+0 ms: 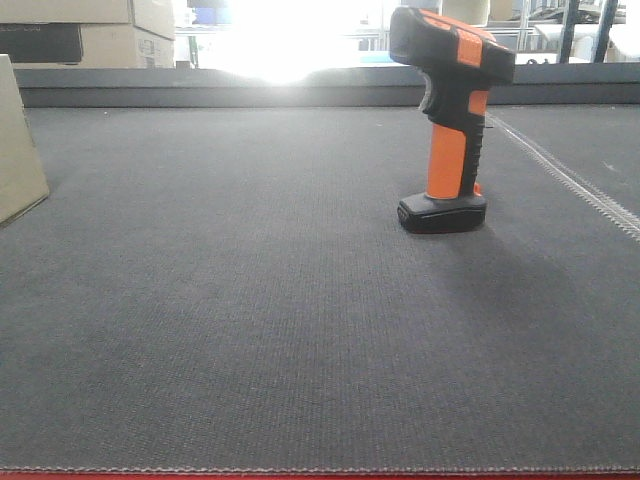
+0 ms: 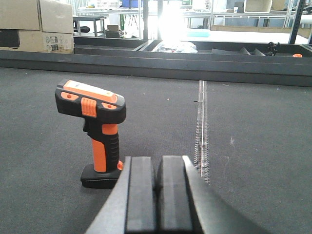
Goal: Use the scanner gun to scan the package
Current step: 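Place the tan box on the belt and open the left gripper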
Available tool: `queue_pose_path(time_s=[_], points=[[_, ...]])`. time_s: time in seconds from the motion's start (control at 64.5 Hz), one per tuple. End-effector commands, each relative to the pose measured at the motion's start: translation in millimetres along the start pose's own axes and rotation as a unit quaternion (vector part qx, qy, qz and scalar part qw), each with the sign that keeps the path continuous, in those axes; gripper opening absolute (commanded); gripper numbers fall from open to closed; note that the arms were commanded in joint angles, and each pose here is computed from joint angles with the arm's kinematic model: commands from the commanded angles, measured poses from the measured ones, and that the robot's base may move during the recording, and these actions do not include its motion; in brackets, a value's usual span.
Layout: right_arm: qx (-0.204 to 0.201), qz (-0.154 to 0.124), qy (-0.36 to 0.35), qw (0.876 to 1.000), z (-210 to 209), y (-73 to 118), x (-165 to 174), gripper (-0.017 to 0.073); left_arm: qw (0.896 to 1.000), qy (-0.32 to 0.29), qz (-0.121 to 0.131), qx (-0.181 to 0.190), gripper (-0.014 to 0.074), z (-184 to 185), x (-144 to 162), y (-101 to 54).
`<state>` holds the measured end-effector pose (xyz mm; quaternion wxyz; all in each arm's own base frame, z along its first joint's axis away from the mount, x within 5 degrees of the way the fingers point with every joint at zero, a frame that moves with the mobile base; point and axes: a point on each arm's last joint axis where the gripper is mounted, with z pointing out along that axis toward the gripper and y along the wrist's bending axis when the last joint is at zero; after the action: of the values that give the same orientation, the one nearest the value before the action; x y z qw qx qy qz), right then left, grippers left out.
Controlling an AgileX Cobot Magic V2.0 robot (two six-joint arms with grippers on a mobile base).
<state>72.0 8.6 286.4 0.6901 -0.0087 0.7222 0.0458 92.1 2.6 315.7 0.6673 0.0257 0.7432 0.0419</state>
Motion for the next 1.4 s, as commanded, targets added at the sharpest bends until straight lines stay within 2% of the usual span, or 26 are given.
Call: queue_pose_path(time_s=[0.0,0.124,0.248,0.372,0.434,0.759,0.883,0.946,0.992,1.379], points=[[0.006,-0.004,-0.007,1.0,-1,-1.0,-1,-0.0153,1.0,-0.015,-0.003,0.0,-0.0111,-1,-2,-0.1],[0.006,-0.004,-0.007,1.0,-1,-1.0,-1,-0.0153,1.0,-0.015,-0.004,0.001,-0.0111,-1,-2,-0.2],[0.006,-0.004,-0.007,1.0,-1,-1.0,-1,-0.0153,1.0,-0.02,-0.024,0.003,-0.0111,-3,-3,-0.5],[0.006,-0.004,-0.007,1.0,-1,-1.0,-1,-0.0153,0.999,-0.033,-0.016,-0.006,-0.0111,-11,0,0.5],[0.006,-0.004,-0.007,1.0,-1,-1.0,-1,-0.0153,0.999,-0.04,-0.025,-0.004,-0.0111,-16,6,-0.3],[0.006,-0.004,-0.007,1.0,-1,-1.0,-1,-0.0153,0.995,-0.097,-0.03,-0.005,-0.0111,-30,76,-7.6],[0.006,-0.004,-0.007,1.0,-1,-1.0,-1,-0.0153,0.996,-0.083,-0.03,-0.003,-0.0111,-25,107,-10.8],[0.006,-0.004,-0.007,1.0,-1,-0.8,-1,-0.0153,0.994,-0.103,-0.03,-0.004,-0.0111,-25,104,-10.6],[0.006,-0.004,-0.007,1.0,-1,-0.8,-1,-0.0153,0.996,-0.086,-0.03,-0.003,-0.0111,-25,107,-10.8],[0.005,-0.004,-0.007,1.0,-1,-0.7,-1,-0.0153,0.995,-0.094,-0.03,-0.003,-0.0111,-25,106,-10.7]])
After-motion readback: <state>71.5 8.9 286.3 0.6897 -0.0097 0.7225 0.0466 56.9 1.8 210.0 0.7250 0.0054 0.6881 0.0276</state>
